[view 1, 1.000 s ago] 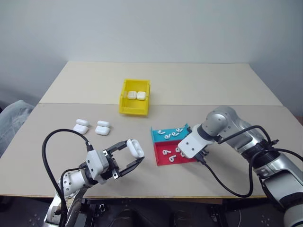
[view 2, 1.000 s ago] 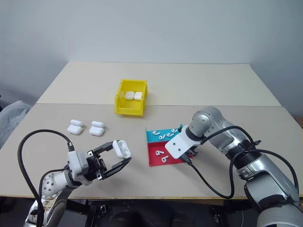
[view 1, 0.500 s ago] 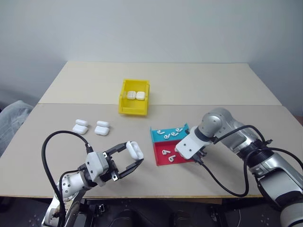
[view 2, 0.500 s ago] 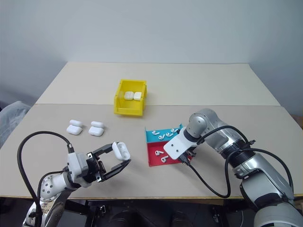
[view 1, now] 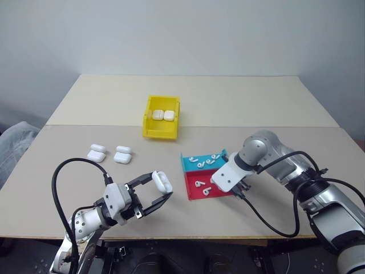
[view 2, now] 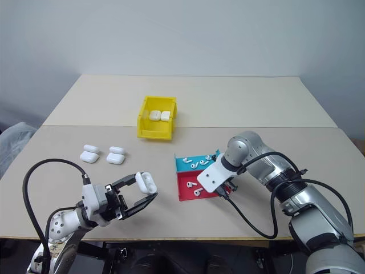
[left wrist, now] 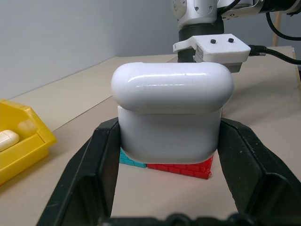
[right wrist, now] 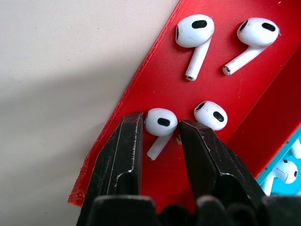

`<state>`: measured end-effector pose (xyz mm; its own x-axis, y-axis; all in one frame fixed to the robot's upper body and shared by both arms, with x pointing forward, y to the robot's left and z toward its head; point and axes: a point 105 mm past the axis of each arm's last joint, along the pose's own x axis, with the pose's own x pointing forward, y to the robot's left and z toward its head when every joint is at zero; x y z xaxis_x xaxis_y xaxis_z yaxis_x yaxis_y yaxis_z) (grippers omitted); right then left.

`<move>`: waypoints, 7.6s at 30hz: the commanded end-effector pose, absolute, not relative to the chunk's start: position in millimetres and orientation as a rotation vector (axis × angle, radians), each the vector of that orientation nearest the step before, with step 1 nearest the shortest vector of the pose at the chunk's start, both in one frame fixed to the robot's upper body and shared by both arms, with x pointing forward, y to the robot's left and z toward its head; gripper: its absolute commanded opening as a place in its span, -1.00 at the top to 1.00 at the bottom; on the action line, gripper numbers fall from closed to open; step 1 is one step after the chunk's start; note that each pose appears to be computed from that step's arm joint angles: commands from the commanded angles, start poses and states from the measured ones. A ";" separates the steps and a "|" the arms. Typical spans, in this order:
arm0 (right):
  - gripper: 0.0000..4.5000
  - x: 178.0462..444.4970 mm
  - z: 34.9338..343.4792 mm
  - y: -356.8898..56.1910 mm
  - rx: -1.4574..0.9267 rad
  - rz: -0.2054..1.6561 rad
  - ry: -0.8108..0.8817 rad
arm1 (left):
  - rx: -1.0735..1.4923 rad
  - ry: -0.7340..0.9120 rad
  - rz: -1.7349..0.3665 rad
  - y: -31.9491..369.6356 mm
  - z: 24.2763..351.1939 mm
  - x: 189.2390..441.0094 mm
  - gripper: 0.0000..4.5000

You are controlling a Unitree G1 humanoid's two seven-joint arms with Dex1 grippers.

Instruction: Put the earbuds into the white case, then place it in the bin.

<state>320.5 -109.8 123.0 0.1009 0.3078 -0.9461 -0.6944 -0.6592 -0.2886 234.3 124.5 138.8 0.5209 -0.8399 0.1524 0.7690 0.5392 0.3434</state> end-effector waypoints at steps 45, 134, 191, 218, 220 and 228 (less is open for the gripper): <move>0.46 222.8 305.8 -78.9 -0.245 1.556 -0.864 | -0.027 -0.619 -1.523 68.7 217.9 233.1 -0.24; -0.22 398.2 161.0 -73.9 -1.744 1.507 0.286 | 0.208 -0.376 -1.181 109.0 143.7 220.8 -0.24; 0.69 370.5 250.5 -87.6 -1.162 1.438 0.032 | 0.176 -0.429 -1.200 101.2 170.3 224.5 -0.24; 0.69 209.2 294.4 -80.8 0.178 1.466 -0.473 | 0.029 -0.610 -1.437 54.4 229.9 249.6 -0.24; 0.69 210.5 288.9 -80.3 0.173 1.466 -0.447 | 0.025 -0.613 -1.439 54.0 230.7 249.0 -0.24; 0.69 214.4 270.1 -80.0 0.139 1.467 -0.394 | 0.031 -0.613 -1.429 56.1 230.4 248.0 -0.24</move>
